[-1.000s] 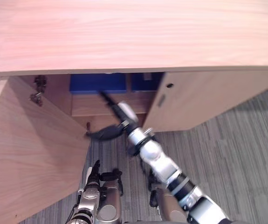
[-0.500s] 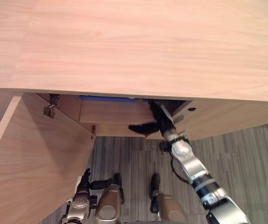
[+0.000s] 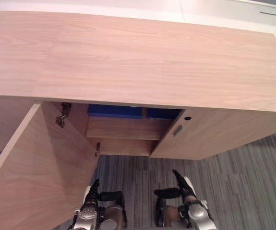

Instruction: Walk over to the cabinet, pick up the folder, carry it to the office cabinet, place the folder inside the office cabinet, then close the office cabinet door

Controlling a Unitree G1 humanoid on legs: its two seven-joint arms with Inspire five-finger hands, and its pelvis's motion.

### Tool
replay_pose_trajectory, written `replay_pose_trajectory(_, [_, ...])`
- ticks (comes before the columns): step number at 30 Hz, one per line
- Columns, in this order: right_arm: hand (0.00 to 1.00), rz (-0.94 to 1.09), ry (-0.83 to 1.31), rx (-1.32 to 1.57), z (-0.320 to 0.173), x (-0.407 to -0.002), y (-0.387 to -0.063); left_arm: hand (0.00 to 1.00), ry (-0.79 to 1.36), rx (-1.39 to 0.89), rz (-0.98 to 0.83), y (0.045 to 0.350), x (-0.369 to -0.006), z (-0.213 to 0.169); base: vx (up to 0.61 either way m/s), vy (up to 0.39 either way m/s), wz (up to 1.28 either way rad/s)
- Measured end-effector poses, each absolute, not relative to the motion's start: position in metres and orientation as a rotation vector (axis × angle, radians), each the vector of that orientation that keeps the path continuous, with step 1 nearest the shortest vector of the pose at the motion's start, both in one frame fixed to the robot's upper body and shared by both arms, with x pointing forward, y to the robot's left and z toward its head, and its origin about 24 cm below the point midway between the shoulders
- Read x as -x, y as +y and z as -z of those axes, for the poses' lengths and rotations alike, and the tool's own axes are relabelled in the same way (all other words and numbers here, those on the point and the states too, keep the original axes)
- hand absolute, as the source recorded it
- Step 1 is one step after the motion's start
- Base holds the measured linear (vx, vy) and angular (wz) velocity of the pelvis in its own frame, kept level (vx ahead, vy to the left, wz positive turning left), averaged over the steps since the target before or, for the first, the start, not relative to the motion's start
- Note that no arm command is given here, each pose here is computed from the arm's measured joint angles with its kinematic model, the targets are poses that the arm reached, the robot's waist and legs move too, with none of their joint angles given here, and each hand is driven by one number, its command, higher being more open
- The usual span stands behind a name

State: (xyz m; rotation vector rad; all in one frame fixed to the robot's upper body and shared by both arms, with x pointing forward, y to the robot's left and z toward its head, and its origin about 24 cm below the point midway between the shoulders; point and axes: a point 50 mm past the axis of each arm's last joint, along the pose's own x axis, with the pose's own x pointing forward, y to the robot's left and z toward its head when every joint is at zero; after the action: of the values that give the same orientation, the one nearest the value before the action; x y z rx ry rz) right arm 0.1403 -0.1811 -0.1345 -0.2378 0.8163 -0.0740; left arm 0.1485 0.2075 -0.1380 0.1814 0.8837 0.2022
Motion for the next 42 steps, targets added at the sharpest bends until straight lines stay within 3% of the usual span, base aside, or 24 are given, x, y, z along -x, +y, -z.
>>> replay_pose_trajectory(8, [1.00,0.261,0.899,0.128,0.143,-0.124,-0.189,1.00,0.913,-0.033,-0.380,0.211,-0.135,0.143,-0.08,-0.156,0.68])
replay_pose_trajectory(19, [1.00,0.472,0.818,0.070,0.130,-0.143,-0.209,1.00,0.865,0.160,-0.660,0.222,-0.128,0.138,-0.05,-0.031,0.71])
replay_pose_trajectory(27, [1.00,0.503,0.861,0.081,0.135,-0.118,-0.213,1.00,0.447,-0.002,-0.879,0.292,-0.151,0.063,-0.03,0.020,0.33])
replay_pose_trajectory(30, [1.00,0.508,0.885,0.088,0.138,-0.108,-0.214,1.00,0.330,-0.073,-0.853,0.300,-0.165,0.038,0.07,-0.029,0.07])
replay_pose_trajectory(34, [1.00,0.489,0.893,0.101,0.138,-0.104,-0.221,1.00,0.163,-0.274,-0.760,0.355,-0.170,-0.017,0.07,-0.044,0.04])
replay_pose_trajectory(38, [1.00,0.440,0.884,0.108,0.137,-0.108,-0.221,1.00,0.034,-0.376,-0.755,0.354,-0.183,-0.046,0.01,-0.012,-0.04])
replay_pose_trajectory(42, [1.00,0.431,0.886,0.103,0.138,-0.106,-0.220,1.00,0.036,-0.388,-0.750,0.352,-0.185,-0.045,-0.06,0.008,-0.19])
